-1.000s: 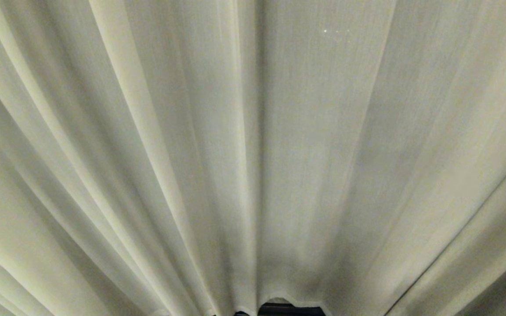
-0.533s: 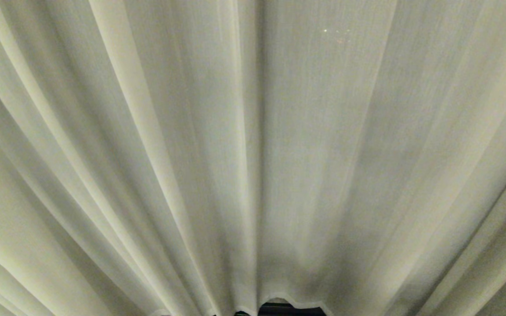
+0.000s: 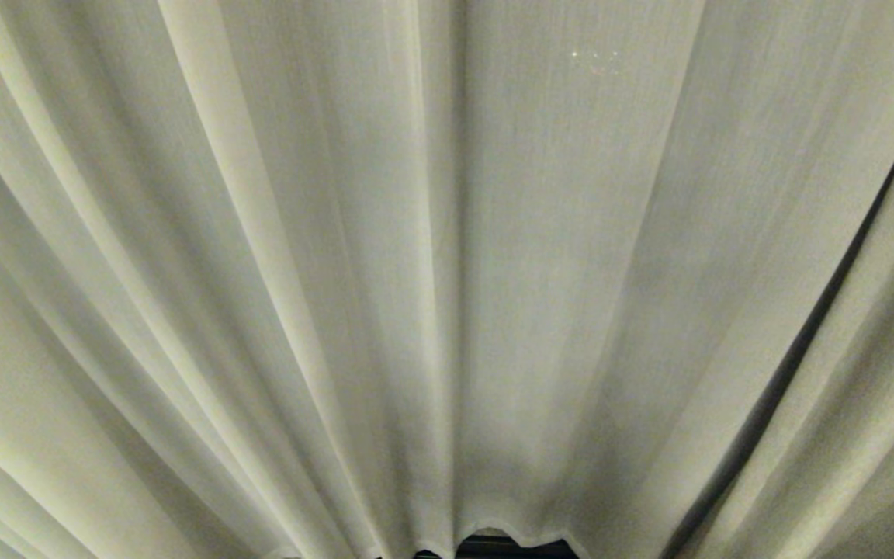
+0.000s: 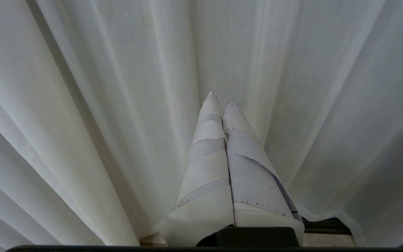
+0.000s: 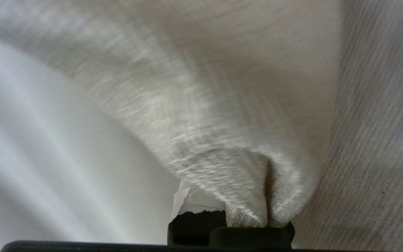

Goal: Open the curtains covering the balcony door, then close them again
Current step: Close the outer curtains on both sides

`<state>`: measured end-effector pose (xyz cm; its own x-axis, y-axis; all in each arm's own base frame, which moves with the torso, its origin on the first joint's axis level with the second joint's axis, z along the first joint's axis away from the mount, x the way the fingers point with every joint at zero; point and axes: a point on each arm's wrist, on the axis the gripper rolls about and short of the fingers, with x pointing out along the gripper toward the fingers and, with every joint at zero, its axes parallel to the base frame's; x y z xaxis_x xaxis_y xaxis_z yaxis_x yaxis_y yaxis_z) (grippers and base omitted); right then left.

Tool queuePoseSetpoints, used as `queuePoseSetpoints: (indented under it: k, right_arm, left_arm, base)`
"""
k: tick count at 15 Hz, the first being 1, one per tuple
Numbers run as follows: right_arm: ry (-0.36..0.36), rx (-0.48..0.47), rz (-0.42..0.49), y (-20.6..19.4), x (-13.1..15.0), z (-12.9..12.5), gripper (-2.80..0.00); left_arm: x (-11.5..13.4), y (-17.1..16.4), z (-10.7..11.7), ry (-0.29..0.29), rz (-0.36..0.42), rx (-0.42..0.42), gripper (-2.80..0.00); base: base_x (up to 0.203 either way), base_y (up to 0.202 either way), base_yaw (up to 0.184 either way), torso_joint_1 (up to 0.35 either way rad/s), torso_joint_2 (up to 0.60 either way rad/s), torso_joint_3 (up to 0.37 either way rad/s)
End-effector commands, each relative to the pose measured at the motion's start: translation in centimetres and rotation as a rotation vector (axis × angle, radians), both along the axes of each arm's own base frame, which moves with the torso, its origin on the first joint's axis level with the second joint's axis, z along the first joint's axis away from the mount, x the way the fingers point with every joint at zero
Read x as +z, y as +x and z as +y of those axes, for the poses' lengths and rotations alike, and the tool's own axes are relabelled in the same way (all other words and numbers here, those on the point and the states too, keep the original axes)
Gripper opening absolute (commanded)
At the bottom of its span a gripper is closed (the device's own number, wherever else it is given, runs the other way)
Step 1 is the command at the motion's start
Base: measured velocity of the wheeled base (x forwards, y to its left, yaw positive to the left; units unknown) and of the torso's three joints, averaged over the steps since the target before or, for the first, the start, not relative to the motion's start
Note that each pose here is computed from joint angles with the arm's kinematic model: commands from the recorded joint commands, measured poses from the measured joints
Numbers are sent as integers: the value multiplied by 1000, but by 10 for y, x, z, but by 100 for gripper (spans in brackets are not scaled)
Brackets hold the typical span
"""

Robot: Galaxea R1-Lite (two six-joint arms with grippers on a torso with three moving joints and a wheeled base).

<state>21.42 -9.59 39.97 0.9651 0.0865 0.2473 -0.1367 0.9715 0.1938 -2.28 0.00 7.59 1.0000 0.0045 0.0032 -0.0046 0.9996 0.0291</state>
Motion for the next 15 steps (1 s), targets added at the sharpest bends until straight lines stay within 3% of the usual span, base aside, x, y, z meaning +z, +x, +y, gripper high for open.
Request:
queuePoseSetpoints:
  k: [1, 7, 11, 15]
  right_arm:
    - [2, 111, -15, -10, 1, 33, -280]
    - [79, 196, -6, -4, -7, 98, -280]
    - [86, 230, 14, 2, -12, 139, -280]
    - [119, 201, 50, 13, -20, 177, -280]
  left_arm:
    - [0, 0, 0, 0, -1, 2, -280]
    - [0, 0, 0, 0, -1, 2, -280]
    - [0, 0, 0, 0, -1, 0, -280]
    - [0, 0, 0, 0, -1, 1, -280]
  base:
    - [0, 0, 0, 0, 0, 0]
    - [0, 0, 0, 0, 0, 0]
    - [0, 0, 0, 0, 0, 0]
    - [0, 0, 0, 0, 0, 0]
